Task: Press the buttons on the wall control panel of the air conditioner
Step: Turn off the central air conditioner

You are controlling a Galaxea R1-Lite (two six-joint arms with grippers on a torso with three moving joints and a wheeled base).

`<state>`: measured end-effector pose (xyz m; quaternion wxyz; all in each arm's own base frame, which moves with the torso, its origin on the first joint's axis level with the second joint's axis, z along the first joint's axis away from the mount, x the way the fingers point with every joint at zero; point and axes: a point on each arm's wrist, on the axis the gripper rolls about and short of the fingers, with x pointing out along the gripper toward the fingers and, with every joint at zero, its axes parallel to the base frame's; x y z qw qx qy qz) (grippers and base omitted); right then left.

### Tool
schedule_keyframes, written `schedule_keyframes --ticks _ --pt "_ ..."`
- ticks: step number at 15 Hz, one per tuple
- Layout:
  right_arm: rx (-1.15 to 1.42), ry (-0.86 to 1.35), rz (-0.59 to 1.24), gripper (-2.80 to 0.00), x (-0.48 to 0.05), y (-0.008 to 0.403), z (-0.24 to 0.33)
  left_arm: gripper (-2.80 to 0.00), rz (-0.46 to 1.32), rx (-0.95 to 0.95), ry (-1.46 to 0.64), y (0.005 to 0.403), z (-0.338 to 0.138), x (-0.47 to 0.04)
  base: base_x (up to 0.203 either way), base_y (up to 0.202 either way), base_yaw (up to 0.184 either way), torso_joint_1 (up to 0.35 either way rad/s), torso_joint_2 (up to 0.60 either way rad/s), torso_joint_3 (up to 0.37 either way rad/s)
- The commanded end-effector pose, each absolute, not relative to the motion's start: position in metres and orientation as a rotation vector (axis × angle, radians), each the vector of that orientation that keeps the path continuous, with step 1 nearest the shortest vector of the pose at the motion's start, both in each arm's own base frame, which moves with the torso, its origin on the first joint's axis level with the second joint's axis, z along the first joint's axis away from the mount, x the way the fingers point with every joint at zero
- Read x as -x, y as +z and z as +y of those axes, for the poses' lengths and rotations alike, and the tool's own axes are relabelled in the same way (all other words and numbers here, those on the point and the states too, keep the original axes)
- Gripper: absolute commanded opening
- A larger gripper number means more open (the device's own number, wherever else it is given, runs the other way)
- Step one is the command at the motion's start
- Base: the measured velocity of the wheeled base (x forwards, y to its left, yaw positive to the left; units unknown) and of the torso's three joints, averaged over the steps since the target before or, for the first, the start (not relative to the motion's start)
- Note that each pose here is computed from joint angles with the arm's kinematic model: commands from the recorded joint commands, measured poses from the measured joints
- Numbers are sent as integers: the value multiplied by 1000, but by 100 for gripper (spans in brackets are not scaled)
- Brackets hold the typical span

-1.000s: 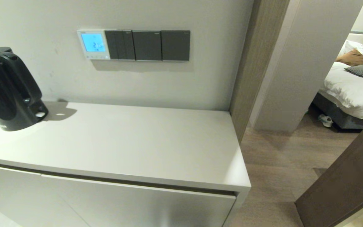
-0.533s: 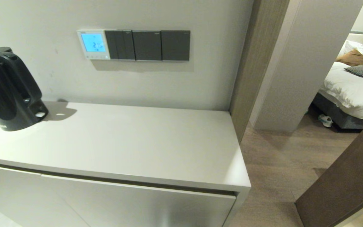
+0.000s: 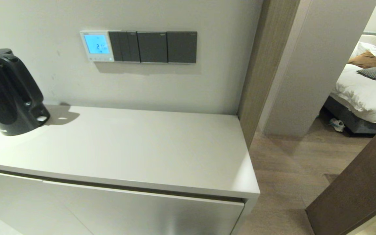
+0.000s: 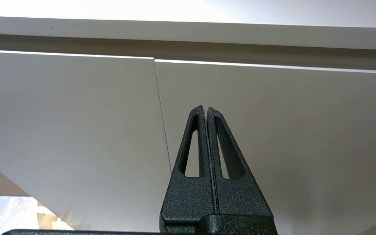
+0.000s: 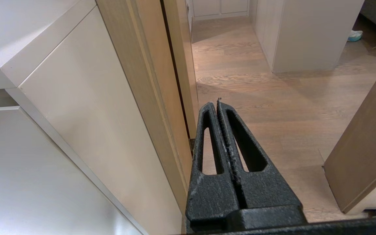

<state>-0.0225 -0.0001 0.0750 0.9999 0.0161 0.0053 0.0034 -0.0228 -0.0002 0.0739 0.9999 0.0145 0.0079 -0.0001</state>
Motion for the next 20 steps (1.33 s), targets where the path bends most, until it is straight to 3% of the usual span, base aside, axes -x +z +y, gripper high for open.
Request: schedule_keyframes --ticks 1,15,20 --pt "-32 7 14 -280 22 75 0 -280 17 -29 0 74 0 23 0 0 0 0 0 0" --pt "-32 7 14 -280 22 75 0 -280 6 -41 -3 75 0 23 0 0 0 0 0 0" --pt "-32 7 14 -280 22 75 0 -280 -141 -34 -25 123 -1 30 0 0 0 0 0 0"
